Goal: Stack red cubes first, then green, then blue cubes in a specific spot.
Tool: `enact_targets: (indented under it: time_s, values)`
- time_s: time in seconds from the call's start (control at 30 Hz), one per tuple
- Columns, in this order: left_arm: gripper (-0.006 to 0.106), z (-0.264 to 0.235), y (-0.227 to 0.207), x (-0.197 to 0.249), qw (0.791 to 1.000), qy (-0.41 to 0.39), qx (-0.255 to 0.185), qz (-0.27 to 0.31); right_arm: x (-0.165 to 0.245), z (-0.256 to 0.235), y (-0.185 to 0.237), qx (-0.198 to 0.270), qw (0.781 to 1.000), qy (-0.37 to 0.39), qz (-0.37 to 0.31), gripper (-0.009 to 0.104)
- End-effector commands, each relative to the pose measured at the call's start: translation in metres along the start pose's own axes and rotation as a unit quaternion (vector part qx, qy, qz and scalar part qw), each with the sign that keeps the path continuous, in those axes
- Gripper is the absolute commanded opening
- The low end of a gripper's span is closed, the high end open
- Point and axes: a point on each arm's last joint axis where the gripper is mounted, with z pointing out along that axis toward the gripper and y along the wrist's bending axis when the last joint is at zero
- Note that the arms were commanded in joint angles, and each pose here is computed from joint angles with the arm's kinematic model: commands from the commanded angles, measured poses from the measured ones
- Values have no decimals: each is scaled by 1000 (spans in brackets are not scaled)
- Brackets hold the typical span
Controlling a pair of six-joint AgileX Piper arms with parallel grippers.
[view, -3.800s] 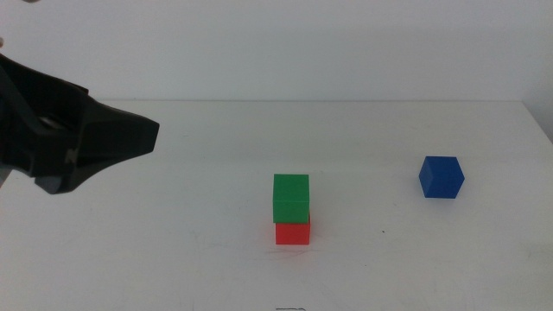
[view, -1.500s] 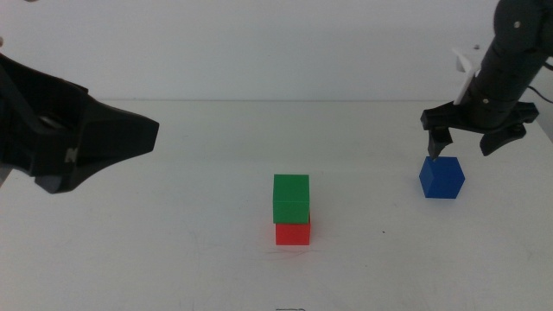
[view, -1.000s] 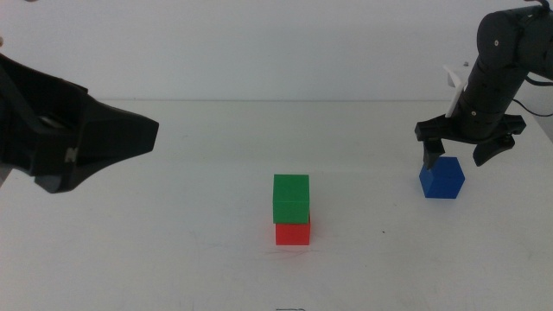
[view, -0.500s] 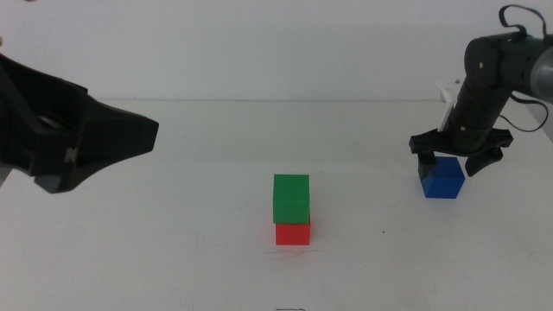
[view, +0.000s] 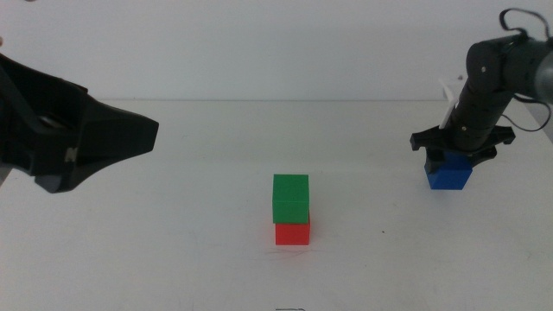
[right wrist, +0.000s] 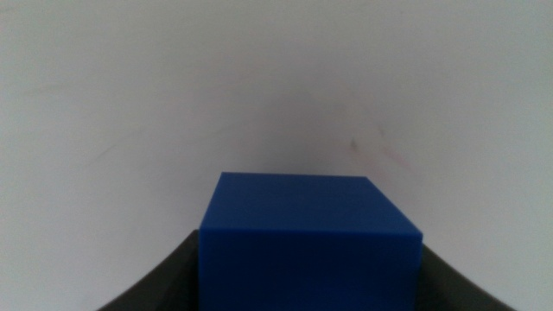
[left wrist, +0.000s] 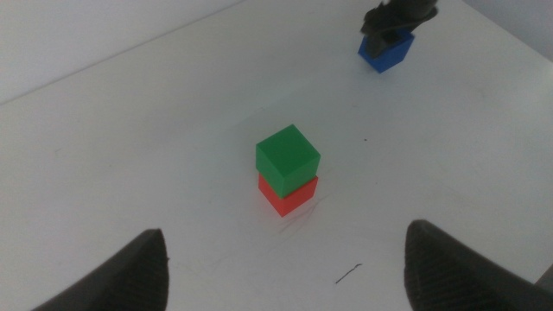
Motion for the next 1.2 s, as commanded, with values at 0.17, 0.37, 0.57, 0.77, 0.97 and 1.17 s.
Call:
enact_targets:
  time_s: [0.17,0.37,0.57,0.77,0.97,1.17]
  values:
    - [94,-7,-2,-12,999,-47,0,-2,39,-99,15,2,994,-104,41,-1]
    - [94,-7,-2,-12,999,-47,0,-2,70,-143,53,11,993,-100,68,-1]
    - [94,-7,-2,-12,999,-47,0,-2,90,-161,100,-11,993,-90,73,-1]
    - [94,-7,-2,-12,999,-47,0,-2,94,-177,136,-33,990,-102,91,-1]
    - [94,-7,-2,-12,999,-47,0,-2,89,-181,177,-29,993,-101,62,-1]
    - [94,-7,-2,-12,999,-47,0,-2,84,-183,209,-44,993,-109,33,-1]
